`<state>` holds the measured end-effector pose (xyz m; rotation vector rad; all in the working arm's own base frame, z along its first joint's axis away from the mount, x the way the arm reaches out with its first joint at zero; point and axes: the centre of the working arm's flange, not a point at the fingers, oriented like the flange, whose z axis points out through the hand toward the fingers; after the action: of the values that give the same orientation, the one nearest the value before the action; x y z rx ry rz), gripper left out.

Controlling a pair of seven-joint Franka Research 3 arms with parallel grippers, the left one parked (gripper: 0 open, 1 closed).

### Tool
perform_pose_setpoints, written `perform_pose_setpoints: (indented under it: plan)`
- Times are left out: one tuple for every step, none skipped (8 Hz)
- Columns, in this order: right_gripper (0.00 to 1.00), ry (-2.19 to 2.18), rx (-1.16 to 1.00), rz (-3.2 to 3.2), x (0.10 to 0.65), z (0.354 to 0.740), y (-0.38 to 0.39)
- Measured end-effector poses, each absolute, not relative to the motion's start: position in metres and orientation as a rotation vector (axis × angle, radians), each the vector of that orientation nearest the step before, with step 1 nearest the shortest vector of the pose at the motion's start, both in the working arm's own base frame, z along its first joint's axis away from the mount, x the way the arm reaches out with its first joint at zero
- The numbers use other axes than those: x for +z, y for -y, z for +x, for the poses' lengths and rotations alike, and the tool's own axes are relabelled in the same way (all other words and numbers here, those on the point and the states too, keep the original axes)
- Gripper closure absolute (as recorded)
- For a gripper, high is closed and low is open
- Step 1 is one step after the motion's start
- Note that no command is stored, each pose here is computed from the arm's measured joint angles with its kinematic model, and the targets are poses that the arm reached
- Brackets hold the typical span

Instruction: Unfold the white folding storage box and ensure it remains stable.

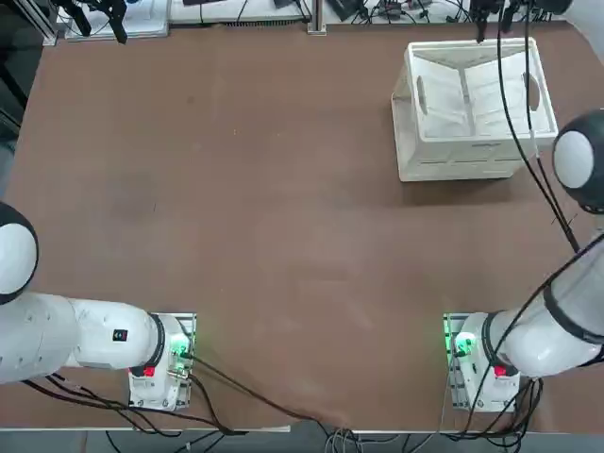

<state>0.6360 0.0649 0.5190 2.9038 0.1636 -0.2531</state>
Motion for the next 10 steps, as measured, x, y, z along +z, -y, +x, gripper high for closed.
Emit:
perform_pose_setpoints:
  plan:
    - [0.29,-0.218,-0.241,2.925,0.503,0.626,-0.036]
    - [0.32,-0.266,-0.262,2.947,0.494,0.616,-0.005]
    - [0.41,-0.282,-0.282,2.961,0.487,0.611,0.017]
    - [0.55,-0.278,-0.296,2.964,0.477,0.610,0.026]
    - [0.64,-0.270,-0.301,2.965,0.466,0.611,0.032]
    - [0.85,-0.254,-0.294,2.968,0.455,0.615,0.041]
    - [0.97,-0.240,-0.276,2.970,0.441,0.618,0.051]
    - [0.98,-0.231,-0.256,2.973,0.424,0.621,0.060]
    - [0.99,-0.221,-0.244,2.976,0.406,0.620,0.068]
    - [0.99,-0.212,-0.248,2.979,0.392,0.617,0.074]
